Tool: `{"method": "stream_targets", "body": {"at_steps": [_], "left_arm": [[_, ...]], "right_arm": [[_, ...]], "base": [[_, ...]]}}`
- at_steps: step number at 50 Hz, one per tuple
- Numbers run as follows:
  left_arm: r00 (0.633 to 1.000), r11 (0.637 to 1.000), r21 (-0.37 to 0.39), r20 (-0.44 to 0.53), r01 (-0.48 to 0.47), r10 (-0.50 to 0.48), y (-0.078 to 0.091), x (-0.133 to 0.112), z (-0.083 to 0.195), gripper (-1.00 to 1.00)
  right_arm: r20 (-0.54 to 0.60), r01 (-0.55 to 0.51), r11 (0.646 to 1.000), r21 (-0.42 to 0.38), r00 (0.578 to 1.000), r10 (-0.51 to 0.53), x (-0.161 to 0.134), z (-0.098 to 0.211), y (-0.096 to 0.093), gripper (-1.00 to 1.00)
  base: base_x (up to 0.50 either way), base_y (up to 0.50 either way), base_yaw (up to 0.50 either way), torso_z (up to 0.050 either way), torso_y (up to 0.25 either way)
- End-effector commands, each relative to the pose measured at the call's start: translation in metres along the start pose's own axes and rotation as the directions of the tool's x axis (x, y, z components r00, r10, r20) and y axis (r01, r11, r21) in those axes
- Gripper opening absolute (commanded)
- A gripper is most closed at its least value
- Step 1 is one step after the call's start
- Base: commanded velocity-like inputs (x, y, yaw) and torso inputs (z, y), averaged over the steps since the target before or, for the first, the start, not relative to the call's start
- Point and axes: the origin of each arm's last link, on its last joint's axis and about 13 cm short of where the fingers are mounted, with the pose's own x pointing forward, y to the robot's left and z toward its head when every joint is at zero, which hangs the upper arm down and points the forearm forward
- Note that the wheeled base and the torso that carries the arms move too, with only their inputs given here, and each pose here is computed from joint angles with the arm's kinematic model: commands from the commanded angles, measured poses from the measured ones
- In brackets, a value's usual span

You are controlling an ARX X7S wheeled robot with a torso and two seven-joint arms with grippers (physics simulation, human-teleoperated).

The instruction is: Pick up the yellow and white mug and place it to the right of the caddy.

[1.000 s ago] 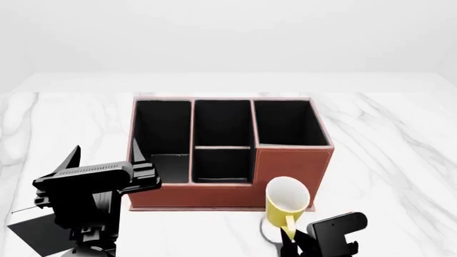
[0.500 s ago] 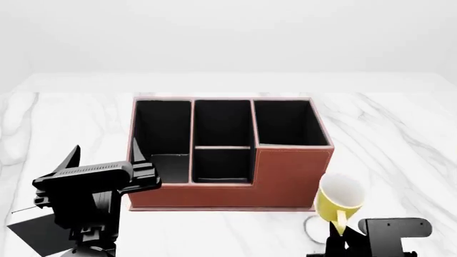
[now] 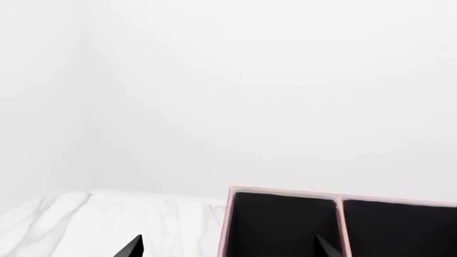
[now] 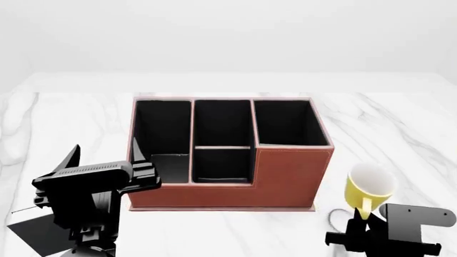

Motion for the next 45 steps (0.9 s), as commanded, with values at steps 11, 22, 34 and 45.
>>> {"method": "stream_targets", "body": {"at_steps": [11, 22, 34, 45], "left_arm": [[1.0, 1.0, 0.0, 0.01, 0.008, -0.008, -0.001, -0.003, 0.002, 1.0], [1.0, 1.0, -0.006, 0.021, 0.009, -0.009, -0.001, -0.005, 0.005, 1.0], [1.0, 1.0, -0.009, 0.023, 0.007, -0.007, 0.0, -0.005, 0.006, 1.0], [1.0, 1.0, -0.008, 0.023, 0.011, -0.011, 0.0, -0.005, 0.006, 1.0]], "right_arm": [[0.051, 0.042, 0.999, -0.006, 0.998, -0.042, 0.051, 0.02, -0.005, -1.0], [0.009, 0.043, 0.999, 0.008, 0.999, -0.043, 0.083, 0.019, -0.008, -1.0], [-0.028, 0.068, 0.998, 0.005, 0.997, -0.067, 0.107, 0.017, -0.01, -1.0], [-0.056, 0.074, 0.997, 0.015, 0.996, -0.073, 0.121, 0.013, -0.014, -1.0]], "base": [[0.0, 0.0, 0.0, 0.0, 0.001], [0.0, 0.0, 0.0, 0.0, 0.0], [0.0, 0.0, 0.0, 0.0, 0.001], [0.0, 0.0, 0.0, 0.0, 0.001]]}}
